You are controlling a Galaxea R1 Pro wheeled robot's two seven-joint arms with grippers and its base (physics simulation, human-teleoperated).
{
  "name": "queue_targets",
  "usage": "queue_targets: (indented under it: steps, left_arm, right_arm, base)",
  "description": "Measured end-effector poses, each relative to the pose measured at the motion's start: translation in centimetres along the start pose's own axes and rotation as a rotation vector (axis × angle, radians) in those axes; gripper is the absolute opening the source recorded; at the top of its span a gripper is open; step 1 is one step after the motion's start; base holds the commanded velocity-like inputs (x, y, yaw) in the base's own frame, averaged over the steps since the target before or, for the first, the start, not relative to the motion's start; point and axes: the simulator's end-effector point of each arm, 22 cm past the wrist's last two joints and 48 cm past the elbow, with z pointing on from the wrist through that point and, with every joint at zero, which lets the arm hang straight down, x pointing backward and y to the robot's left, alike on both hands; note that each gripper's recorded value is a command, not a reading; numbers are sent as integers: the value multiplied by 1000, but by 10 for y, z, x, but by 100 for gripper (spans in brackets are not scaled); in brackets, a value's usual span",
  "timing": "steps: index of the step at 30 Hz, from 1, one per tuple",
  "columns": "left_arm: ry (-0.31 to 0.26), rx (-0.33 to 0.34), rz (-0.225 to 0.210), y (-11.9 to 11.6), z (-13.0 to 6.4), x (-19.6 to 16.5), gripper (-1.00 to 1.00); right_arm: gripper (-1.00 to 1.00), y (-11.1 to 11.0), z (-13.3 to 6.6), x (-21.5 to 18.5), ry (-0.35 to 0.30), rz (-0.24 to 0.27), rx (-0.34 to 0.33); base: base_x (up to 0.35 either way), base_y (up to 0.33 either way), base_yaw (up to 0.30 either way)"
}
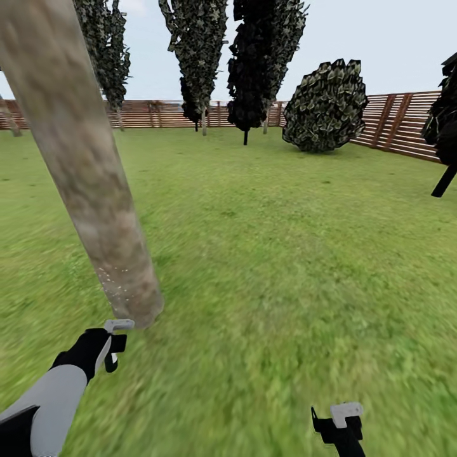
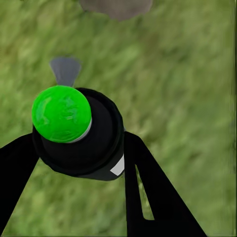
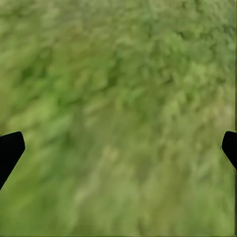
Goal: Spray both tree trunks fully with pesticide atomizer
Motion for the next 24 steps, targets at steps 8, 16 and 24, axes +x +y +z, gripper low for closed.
queue_targets:
  steps: [8,16,24]
  left_arm:
    - [2,1,-18,2,0,1,-100]
    - [-13,-5,-13,5,1,-1,-100]
    - [-12,-7,-10,7,1,-1,-100]
  right_arm:
    - [100,0,0,0,0,0,0]
    - [100,0,0,0,0,-1,-2]
    - [100,0,0,0,0,-1,-1]
  base:
    - [230,-198,76]
    - [151,-243,273]
    - [153,-253,155]
